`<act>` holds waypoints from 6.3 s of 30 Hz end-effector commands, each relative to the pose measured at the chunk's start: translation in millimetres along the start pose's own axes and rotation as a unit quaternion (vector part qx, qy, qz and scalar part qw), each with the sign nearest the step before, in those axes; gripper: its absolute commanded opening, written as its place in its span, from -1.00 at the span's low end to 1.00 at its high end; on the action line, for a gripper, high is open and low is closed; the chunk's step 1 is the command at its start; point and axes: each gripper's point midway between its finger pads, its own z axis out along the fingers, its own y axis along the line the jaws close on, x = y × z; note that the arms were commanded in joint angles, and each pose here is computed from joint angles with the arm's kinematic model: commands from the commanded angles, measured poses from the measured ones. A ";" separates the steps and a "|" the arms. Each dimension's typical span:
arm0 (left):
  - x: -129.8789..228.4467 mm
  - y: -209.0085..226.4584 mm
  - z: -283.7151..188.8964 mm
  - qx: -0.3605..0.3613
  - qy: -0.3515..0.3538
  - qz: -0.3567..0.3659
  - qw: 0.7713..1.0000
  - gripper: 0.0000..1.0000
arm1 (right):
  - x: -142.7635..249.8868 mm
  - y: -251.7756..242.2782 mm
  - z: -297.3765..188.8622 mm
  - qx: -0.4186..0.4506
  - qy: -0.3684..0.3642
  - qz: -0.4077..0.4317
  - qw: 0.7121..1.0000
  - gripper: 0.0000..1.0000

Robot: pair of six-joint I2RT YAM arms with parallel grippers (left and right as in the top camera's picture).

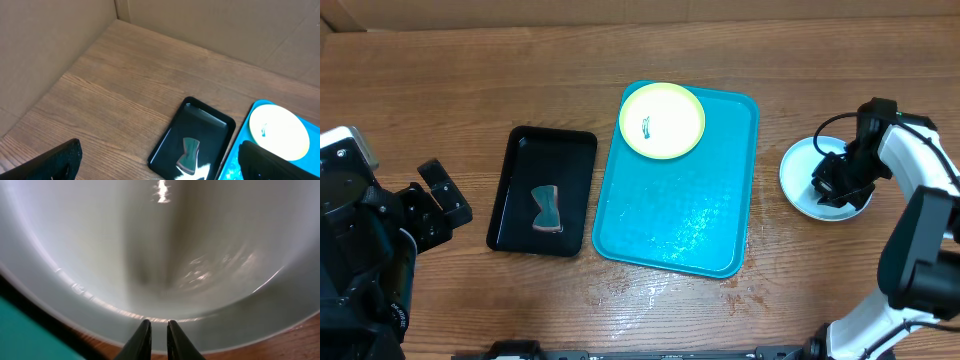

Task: Clean dirty plates on tray and stack at the side
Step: 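Move the right gripper back to the teal tray's right edge, then push the teal tray leftward with the right gripper, then slide the yellow plate down to the tray center with the right gripper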

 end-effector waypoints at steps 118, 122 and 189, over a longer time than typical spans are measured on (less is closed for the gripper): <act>-1.7 2.7 -1.8 -0.005 -0.006 -0.009 1.000 1.00 | -68.1 186.9 36.9 -0.136 -0.182 -0.290 0.930 -0.78; -1.7 2.7 -1.8 -0.005 -0.006 -0.008 1.000 1.00 | -57.5 201.2 39.3 -0.140 -0.183 -0.306 0.924 -0.79; -1.4 1.4 -1.8 -0.002 -0.005 -0.009 1.000 1.00 | 10.2 287.9 81.2 -0.104 -0.245 -0.424 0.866 -0.29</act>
